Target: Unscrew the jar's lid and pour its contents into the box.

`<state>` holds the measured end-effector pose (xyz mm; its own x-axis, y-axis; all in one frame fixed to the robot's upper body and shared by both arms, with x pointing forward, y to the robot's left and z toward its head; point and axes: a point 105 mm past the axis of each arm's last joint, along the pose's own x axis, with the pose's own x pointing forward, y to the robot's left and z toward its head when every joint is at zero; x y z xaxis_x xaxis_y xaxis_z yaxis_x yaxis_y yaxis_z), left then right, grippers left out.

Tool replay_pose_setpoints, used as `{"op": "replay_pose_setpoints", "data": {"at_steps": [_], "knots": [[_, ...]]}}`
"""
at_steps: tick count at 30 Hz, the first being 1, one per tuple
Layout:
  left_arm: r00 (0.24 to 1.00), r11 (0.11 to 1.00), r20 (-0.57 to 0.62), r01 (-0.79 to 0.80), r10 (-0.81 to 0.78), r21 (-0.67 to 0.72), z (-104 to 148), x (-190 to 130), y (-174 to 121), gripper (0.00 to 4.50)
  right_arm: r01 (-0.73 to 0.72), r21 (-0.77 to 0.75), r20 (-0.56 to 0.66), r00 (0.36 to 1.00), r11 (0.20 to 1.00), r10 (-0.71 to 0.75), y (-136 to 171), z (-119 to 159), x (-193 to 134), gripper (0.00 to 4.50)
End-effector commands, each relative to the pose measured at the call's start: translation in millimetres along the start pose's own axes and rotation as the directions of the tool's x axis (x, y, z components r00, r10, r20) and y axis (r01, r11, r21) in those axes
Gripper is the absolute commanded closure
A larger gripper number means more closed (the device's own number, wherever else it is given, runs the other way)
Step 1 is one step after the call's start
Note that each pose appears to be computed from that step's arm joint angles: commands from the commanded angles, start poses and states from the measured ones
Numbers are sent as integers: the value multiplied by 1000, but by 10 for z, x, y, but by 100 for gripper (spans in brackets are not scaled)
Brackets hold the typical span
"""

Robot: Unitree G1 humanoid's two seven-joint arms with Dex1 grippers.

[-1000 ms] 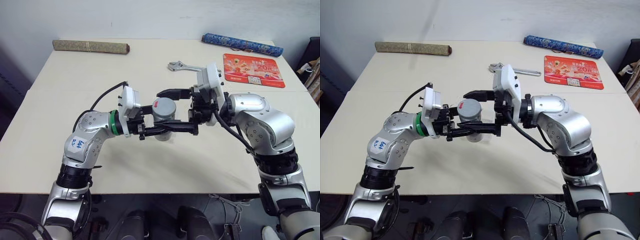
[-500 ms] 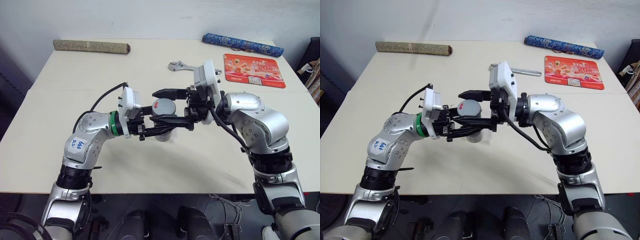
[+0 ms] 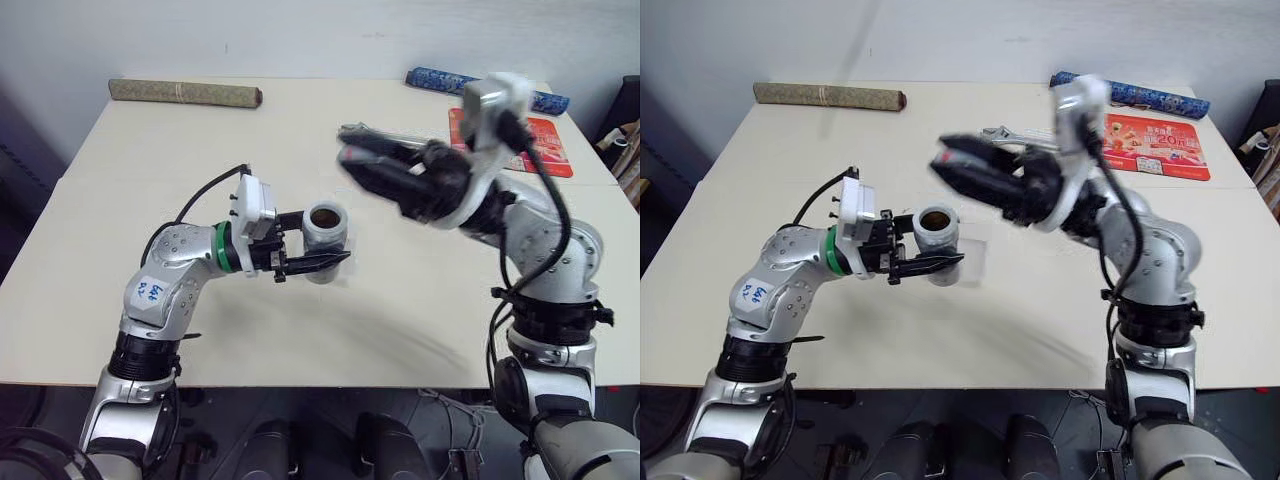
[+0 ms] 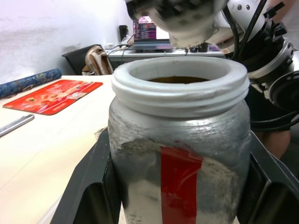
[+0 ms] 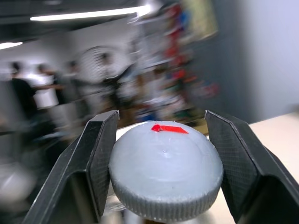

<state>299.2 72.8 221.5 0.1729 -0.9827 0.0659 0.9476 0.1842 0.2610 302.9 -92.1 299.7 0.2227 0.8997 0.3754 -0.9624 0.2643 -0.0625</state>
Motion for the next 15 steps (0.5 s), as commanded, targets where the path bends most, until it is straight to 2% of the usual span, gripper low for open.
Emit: {"op": "replay_pose_setpoints", "data": {"at_steps": [1, 3, 7, 10, 14, 15], "knots": [[998, 996, 26, -64, 63, 66, 144, -177, 112, 208, 181, -332, -107, 968, 926, -227, -331, -282, -588, 196], [996, 994, 23, -85, 83, 71, 150, -242, 156, 208, 257, -413, -132, 932, 874, -337, -493, -449, -957, 196], [993, 991, 18, -115, 114, 75, 166, -372, 243, 208, 425, -416, -214, 814, 804, -540, -729, -857, -1680, 196], [990, 988, 24, -137, 136, 69, 187, -435, 302, 208, 480, -413, -258, 753, 774, -605, -782, -1037, -1970, 196], [987, 986, 19, -158, 157, 61, 219, -514, 386, 208, 571, -375, -268, 687, 730, -675, -812, -1140, -2251, 196], [987, 986, 17, -158, 157, 58, 228, -527, 402, 208, 577, -376, -259, 686, 725, -680, -806, -1129, -2277, 124]]}}
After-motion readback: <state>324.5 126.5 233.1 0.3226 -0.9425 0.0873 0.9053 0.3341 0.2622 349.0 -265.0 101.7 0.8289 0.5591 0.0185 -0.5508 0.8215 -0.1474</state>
